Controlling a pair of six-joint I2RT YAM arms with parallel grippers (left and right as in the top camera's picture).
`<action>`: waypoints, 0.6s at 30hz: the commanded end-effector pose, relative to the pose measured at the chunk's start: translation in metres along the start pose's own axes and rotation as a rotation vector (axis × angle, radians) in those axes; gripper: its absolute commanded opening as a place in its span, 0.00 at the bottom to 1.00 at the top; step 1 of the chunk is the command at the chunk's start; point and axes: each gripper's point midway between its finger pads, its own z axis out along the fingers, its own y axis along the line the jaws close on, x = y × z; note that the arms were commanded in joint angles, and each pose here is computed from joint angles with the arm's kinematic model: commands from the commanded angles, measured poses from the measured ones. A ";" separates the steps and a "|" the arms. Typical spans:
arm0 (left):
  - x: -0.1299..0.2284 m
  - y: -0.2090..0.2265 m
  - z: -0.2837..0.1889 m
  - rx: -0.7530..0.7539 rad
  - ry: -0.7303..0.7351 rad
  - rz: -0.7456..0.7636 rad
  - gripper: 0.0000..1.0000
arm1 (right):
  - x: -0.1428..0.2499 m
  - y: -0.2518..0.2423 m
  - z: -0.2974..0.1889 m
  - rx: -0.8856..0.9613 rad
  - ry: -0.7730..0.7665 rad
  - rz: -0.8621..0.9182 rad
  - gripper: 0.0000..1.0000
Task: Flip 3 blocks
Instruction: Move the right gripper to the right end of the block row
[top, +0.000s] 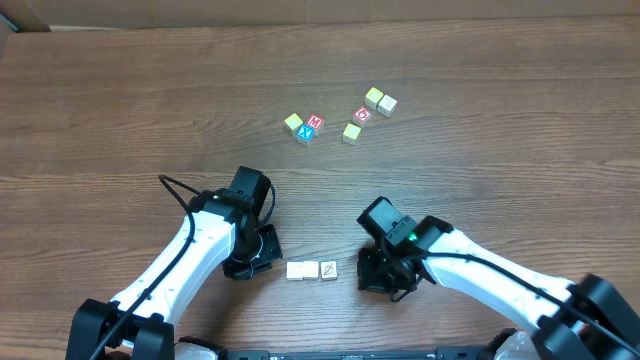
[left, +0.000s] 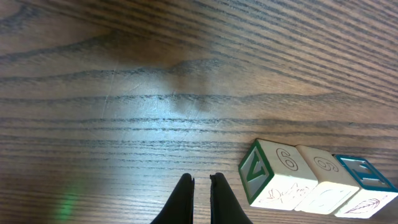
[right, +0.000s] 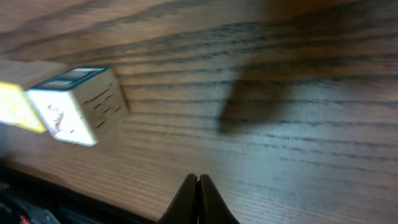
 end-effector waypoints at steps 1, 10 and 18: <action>-0.003 -0.005 -0.004 0.020 -0.002 0.022 0.04 | -0.004 0.012 0.000 -0.023 0.014 0.009 0.04; -0.003 -0.005 -0.004 0.020 -0.003 0.022 0.04 | -0.021 0.015 -0.007 0.008 -0.062 -0.055 0.04; -0.004 -0.006 -0.004 0.022 -0.005 0.044 0.04 | -0.043 0.045 -0.017 -0.090 -0.141 -0.004 0.04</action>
